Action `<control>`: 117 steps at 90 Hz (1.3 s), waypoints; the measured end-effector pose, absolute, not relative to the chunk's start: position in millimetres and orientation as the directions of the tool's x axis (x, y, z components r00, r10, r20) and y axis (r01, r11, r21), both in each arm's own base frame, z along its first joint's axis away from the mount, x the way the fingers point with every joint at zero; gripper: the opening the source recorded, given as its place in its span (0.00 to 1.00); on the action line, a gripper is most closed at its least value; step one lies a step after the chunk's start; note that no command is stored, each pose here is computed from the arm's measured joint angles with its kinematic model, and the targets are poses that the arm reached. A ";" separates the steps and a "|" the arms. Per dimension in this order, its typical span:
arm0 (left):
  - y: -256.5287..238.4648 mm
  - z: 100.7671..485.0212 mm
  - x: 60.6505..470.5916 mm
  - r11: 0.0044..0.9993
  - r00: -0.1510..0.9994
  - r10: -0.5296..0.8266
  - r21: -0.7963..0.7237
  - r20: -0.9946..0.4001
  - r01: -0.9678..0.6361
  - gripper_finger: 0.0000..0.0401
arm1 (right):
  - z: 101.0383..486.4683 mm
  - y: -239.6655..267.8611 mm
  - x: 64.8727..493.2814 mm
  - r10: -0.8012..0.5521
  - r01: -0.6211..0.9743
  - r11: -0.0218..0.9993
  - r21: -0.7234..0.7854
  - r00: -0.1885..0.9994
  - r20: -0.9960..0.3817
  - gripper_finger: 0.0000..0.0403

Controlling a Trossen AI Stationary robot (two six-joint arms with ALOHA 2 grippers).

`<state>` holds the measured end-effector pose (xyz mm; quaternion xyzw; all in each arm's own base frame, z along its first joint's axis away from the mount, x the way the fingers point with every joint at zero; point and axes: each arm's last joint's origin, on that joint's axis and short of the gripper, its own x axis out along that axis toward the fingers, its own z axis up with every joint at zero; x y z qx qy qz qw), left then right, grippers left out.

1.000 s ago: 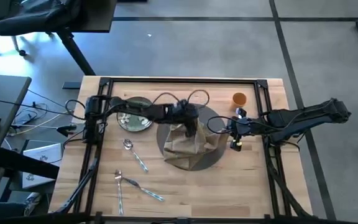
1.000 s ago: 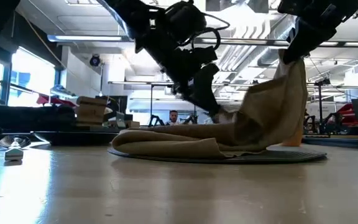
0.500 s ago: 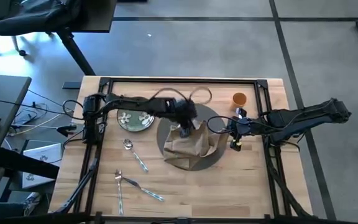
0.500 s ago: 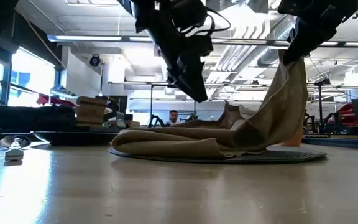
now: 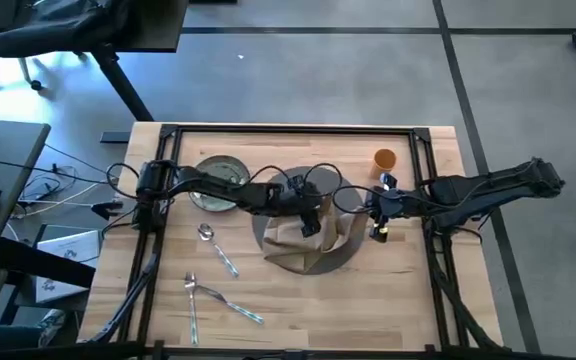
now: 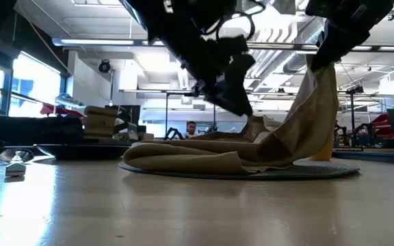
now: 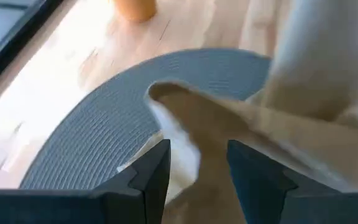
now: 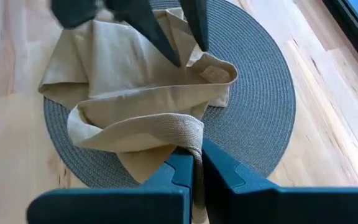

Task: Set table place
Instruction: Fold the brown table napkin

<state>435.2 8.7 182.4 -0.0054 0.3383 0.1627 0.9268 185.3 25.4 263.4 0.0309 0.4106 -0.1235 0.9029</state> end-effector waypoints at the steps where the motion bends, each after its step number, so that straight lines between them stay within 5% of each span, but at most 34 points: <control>1: 9.3 181.4 436.2 0.948 0.723 0.293 0.095 -0.626 -0.303 0.36 | 263.4 25.4 185.3 -0.197 0.248 0.968 -0.046 0.632 -0.749 0.00; 37: 36.5 171.4 443.8 0.925 0.733 0.356 0.108 -0.580 -0.363 0.34 | 263.4 25.4 185.3 -0.197 0.240 0.969 -0.053 0.633 -0.749 0.00; 56: 45.3 170.5 443.0 0.947 0.745 0.295 0.082 -0.599 -0.309 0.06 | 263.4 25.4 185.3 -0.197 0.239 0.969 -0.053 0.632 -0.749 0.00; 64: 48.1 177.8 440.3 0.948 0.737 0.303 0.110 -0.605 -0.299 0.02 | 263.4 25.3 185.3 -0.201 0.249 0.967 -0.049 0.632 -0.748 0.00; 85: 24.4 280.5 400.4 0.942 0.724 0.336 0.202 -0.603 -0.269 0.00 | 290.1 26.5 185.1 -0.203 0.258 0.966 -0.023 0.700 -0.685 0.00; 117: -13.4 418.9 258.2 0.941 0.831 0.334 0.215 -0.444 -0.263 0.00 | 389.0 18.5 168.6 -0.283 0.294 0.954 -0.052 0.834 -0.474 0.00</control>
